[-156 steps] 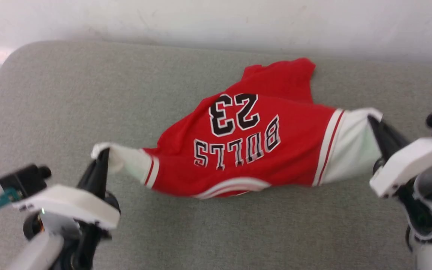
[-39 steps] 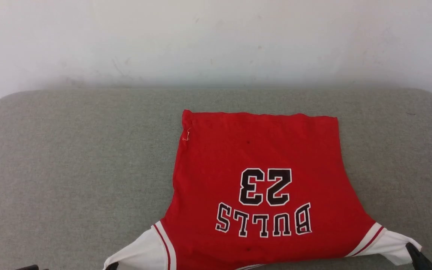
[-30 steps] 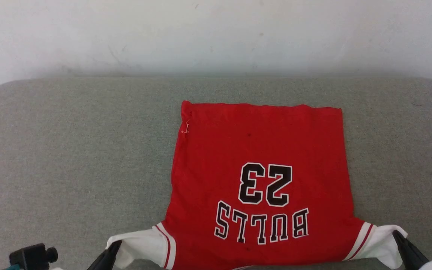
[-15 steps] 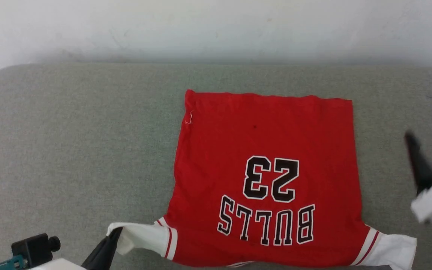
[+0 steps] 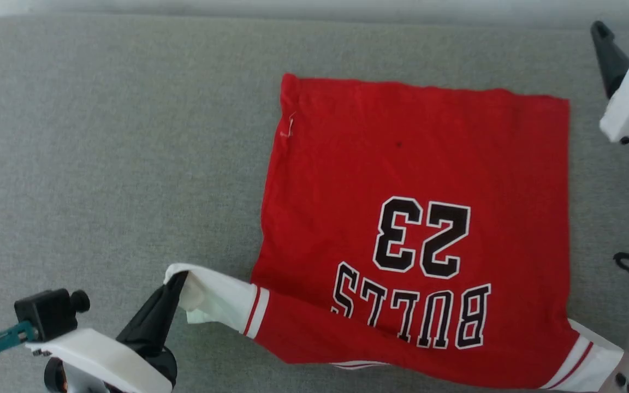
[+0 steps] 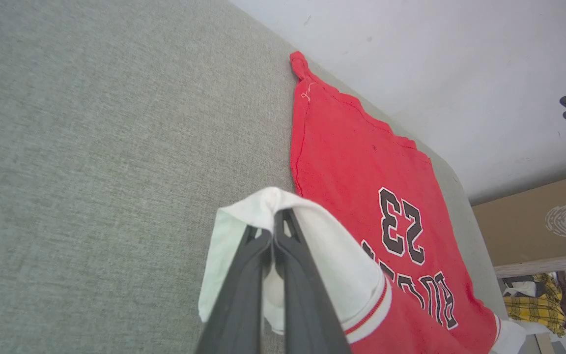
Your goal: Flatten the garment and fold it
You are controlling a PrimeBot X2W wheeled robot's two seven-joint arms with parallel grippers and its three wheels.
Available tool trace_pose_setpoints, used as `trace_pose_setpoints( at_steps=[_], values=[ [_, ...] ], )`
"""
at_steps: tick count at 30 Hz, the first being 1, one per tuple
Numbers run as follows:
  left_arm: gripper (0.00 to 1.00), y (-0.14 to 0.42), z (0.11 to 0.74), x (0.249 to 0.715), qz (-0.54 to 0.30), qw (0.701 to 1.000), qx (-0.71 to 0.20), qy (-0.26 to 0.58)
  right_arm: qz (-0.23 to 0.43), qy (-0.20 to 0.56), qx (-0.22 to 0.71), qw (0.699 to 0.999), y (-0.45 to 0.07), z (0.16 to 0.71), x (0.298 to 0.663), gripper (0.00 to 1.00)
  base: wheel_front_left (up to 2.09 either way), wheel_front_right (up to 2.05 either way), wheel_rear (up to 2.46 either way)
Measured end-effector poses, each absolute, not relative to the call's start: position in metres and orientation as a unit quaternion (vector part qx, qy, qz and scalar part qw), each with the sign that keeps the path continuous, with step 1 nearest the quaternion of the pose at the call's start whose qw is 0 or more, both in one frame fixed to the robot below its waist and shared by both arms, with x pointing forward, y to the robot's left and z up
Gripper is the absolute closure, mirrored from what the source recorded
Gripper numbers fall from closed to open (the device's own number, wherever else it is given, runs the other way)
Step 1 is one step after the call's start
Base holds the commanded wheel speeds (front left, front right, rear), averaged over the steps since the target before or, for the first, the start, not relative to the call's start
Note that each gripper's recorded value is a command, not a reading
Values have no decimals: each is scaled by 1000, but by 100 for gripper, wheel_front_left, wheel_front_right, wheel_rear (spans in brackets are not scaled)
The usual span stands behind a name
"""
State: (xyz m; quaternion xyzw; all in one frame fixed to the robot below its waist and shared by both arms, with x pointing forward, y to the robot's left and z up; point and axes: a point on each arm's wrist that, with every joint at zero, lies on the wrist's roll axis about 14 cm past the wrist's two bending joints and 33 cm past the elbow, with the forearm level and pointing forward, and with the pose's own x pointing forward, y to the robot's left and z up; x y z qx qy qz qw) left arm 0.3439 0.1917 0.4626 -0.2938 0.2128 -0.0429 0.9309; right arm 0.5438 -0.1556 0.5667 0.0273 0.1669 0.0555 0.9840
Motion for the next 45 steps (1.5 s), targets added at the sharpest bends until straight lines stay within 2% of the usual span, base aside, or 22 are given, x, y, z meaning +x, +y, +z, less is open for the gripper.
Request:
trace_pose_setpoints(
  at_steps=[5,11,25,26,27,28,29,35,45],
  values=[
    [100,195,447,353,-38,928,-291,230,17,258,27,966,-172,509,564,0,0,0,0],
    [100,198,430,358,-30,922,-295,247,-8,336,19,942,-180,453,571,0,0,0,0],
    [100,205,400,370,-16,915,-295,273,-37,412,14,910,-188,384,578,0,0,0,0],
    [100,205,399,370,-17,915,-296,274,-39,421,17,906,-189,379,577,4,0,0,0],
    [100,206,398,370,-16,915,-296,275,-39,431,19,901,-189,374,575,51,0,0,0],
    [100,206,397,371,-15,915,-296,274,-39,436,23,899,-188,371,574,89,0,0,0],
    [100,207,398,372,-16,915,-296,273,-38,440,25,897,-187,370,574,100,0,0,0],
    [100,209,399,372,-14,917,-295,269,-29,427,30,903,-183,380,576,100,0,0,0],
    [100,208,422,368,-18,926,-290,239,10,293,54,955,-168,463,587,100,0,0,0]
  ],
)
